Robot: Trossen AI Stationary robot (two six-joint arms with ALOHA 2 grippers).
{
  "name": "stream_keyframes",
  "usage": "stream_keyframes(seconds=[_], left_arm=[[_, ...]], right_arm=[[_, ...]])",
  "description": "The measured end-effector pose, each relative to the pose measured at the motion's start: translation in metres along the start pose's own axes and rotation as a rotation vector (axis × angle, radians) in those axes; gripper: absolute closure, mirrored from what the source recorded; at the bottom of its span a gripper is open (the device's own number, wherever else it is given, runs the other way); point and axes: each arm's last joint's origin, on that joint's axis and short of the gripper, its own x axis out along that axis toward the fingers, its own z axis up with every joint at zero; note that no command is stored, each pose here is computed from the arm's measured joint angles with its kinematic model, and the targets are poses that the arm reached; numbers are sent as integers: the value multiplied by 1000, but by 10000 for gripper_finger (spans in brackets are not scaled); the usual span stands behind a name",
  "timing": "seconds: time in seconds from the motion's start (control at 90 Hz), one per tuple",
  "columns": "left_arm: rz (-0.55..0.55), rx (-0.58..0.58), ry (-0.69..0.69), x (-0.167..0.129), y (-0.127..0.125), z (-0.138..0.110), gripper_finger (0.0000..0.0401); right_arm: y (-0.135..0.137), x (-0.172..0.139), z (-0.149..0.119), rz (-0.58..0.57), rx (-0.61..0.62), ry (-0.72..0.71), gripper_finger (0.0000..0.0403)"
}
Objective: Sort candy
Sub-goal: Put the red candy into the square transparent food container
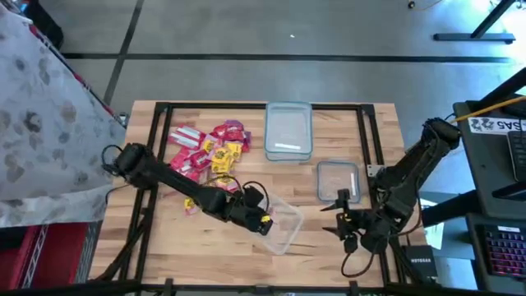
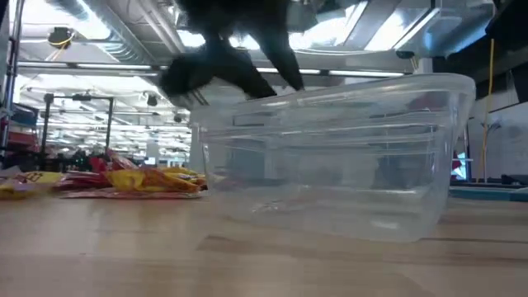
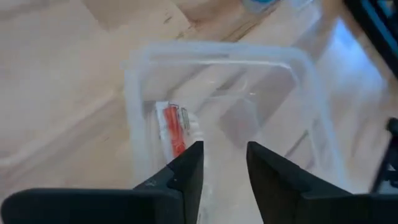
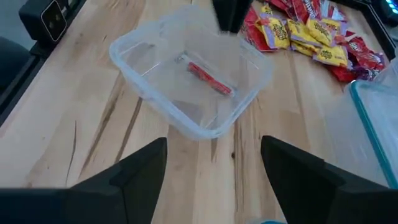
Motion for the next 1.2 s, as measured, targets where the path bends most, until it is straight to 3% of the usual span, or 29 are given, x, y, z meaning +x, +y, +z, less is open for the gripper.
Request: stream_keyframes(seconds=[0.144,0.322,0.422,0.567,0.622,0.711,1.0,1.2], left_arm=[[30,43,60,-46,7,3,295],[95,224,337,-87,24,-14,294],[226,317,483,-101,39,-26,294],[530,370,646,-112,70,-40,294],[632,364,693,-113,82,-44,294],[705,406,728,-108,97,-51,294],[729,455,943,-68,156,-63,293],[715,440,969,-48,186,-61,277]], right_arm=[[0,0,0,0,-2,0,155],[-1,0,1,-19,0,-13,155],[-1,0,1,-37,2,-25,155],[-1,0,1,-41,2,-28,155],[-1,0,1,-41,2,-28,155],[-1,0,1,-41,0,-28,155],[-1,0,1,-38,-22,-25,155],[-1,0,1,-35,-26,-23,155]])
